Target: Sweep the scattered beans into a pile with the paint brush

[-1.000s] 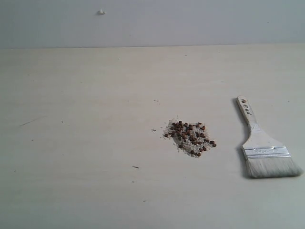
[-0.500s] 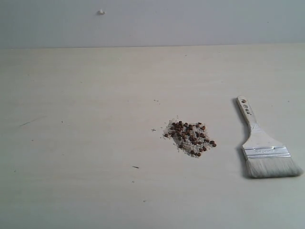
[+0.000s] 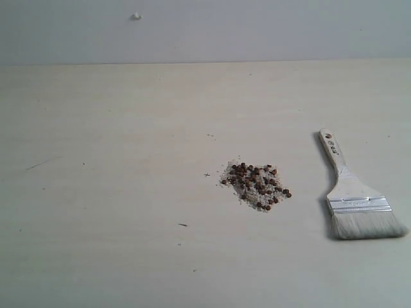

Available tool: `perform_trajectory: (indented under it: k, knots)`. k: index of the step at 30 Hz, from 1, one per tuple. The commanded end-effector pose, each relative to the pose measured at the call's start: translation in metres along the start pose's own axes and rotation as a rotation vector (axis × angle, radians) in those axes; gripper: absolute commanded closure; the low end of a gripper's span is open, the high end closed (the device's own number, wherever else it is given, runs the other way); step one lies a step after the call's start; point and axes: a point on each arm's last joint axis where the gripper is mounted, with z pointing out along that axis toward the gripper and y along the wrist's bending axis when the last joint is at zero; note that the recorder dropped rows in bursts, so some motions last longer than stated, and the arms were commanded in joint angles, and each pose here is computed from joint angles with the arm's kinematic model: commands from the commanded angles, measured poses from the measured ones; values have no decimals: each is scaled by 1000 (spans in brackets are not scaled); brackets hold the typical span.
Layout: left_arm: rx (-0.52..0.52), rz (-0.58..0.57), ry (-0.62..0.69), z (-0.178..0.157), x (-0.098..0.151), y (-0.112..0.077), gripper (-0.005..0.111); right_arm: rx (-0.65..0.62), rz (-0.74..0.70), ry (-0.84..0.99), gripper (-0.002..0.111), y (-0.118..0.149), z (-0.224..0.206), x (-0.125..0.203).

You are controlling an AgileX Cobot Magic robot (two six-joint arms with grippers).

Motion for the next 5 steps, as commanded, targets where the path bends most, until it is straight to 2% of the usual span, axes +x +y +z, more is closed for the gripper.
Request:
perform_trajectory:
  k: [1,5]
  knots:
    - [-7,-7,-1,0,1,1,107,-10,2,2,108,1,0,1]
    - [-7,-7,-1,0,1,1,107,-10,2,2,108,1,0,1]
